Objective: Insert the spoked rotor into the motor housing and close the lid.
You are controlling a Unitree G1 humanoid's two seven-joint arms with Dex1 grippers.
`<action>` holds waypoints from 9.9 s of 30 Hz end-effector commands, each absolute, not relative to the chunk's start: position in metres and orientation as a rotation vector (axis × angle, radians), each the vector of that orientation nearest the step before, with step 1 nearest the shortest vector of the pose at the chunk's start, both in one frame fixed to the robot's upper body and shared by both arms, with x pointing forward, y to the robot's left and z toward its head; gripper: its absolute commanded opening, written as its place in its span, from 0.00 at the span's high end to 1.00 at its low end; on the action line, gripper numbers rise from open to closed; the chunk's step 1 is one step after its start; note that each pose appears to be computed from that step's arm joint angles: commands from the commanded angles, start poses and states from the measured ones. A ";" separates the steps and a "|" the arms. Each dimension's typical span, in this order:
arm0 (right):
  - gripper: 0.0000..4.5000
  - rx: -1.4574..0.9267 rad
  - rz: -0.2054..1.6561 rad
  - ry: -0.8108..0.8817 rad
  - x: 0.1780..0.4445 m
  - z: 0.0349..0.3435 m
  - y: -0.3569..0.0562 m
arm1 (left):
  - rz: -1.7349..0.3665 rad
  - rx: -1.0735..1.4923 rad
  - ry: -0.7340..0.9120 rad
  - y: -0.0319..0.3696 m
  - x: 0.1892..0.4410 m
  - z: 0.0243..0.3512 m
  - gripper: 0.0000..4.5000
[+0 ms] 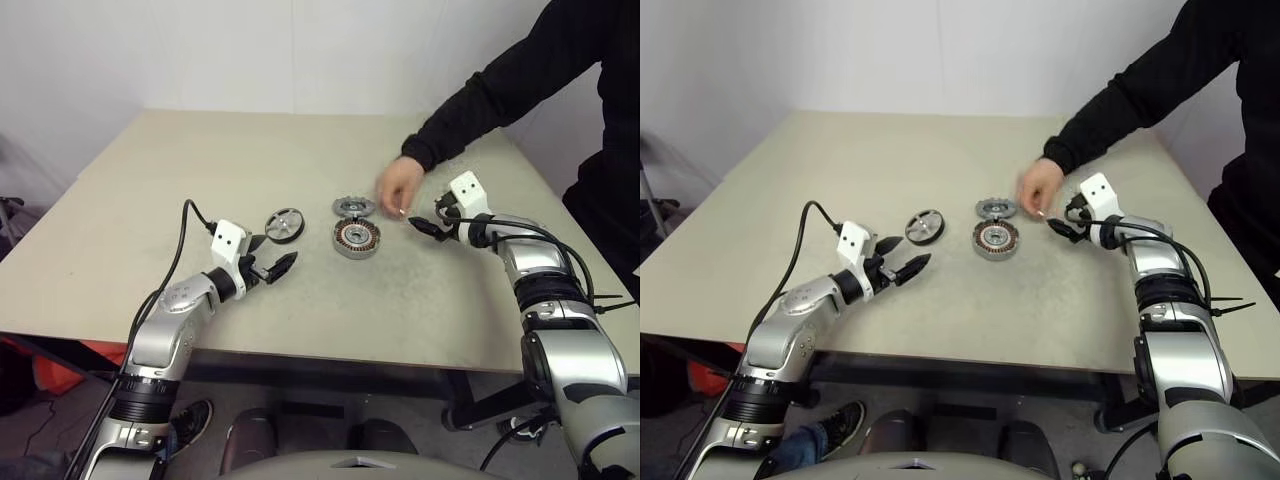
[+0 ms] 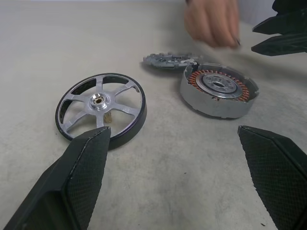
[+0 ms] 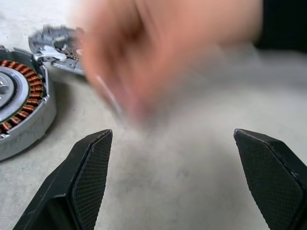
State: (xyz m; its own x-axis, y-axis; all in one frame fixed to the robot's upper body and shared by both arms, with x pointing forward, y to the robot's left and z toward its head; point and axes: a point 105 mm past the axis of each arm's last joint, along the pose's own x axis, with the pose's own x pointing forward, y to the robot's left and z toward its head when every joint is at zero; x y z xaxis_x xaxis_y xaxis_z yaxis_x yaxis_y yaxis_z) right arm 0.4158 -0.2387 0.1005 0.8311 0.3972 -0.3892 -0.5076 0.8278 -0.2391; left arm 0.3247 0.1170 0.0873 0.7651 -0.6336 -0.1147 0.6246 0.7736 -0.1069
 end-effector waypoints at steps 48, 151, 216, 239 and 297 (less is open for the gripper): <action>0.07 -0.363 0.846 0.207 0.318 0.128 -0.181 | -0.995 0.345 0.122 0.055 0.342 0.068 0.00; 0.06 -0.414 0.688 0.171 0.353 0.135 -0.191 | -1.049 0.145 0.105 0.035 0.334 0.093 0.85; 0.06 -0.381 0.648 0.172 0.341 0.129 -0.191 | -1.049 -0.002 -0.096 -0.013 0.404 0.178 0.50; 0.06 -0.347 0.655 0.166 0.378 0.112 -0.130 | -0.660 -0.051 0.044 0.115 0.363 0.138 0.50; 0.86 -0.284 0.619 0.242 0.390 0.095 -0.137 | -0.581 -0.026 0.080 0.122 0.363 0.120 0.49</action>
State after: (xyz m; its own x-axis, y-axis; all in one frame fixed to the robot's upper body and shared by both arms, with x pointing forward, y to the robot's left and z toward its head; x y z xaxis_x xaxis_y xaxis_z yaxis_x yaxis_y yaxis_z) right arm 0.3882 -0.1380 0.0800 0.7751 0.5232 -0.3544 -0.6045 0.7771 -0.1750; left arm 0.3625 0.1222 0.1072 0.8313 -0.5451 -0.1090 0.5389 0.8383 -0.0825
